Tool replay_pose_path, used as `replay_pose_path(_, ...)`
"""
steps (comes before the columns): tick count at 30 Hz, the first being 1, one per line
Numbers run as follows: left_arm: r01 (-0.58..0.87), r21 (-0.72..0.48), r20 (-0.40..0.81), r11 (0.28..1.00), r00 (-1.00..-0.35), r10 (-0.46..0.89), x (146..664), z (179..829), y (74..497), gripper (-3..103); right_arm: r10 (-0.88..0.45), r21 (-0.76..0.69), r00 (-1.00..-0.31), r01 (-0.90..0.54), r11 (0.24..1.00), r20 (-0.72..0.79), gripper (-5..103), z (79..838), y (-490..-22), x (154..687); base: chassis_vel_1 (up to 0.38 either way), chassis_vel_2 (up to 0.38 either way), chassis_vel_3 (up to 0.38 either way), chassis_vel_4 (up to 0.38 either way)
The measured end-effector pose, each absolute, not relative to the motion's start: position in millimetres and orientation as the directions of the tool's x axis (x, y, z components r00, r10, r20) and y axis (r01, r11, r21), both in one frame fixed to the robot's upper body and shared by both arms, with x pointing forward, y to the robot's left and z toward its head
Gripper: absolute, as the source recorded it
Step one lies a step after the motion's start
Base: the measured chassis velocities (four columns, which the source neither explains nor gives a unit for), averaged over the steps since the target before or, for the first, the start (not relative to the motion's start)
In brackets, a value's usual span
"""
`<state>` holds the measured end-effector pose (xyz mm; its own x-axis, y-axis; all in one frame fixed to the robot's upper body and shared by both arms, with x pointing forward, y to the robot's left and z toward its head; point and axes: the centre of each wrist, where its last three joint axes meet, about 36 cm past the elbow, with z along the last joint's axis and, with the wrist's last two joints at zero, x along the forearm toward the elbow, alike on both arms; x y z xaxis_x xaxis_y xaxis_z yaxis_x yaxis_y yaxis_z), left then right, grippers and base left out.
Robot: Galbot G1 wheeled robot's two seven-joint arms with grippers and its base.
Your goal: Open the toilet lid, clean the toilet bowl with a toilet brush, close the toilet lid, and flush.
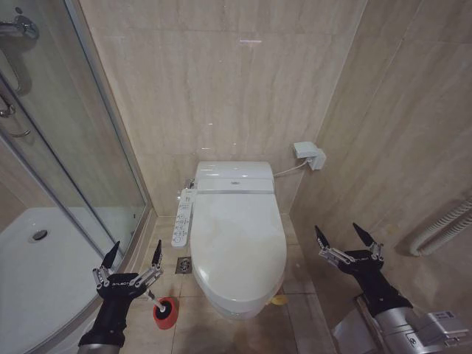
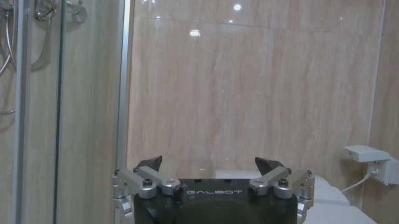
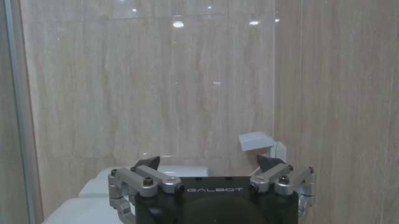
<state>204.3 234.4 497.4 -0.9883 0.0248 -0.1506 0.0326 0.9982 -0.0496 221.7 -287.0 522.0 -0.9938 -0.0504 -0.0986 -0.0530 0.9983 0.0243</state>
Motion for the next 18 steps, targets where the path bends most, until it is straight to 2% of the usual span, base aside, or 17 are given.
replay_pose_path(18,0.033,-0.050,-0.151,0.998,-0.988,0.025,204.3,497.4,234.4,100,-0.050,0.024,-0.994,-0.053,0.998,-0.098,100,522.1,-287.0,221.7,0.000,0.000,0.000,0.000)
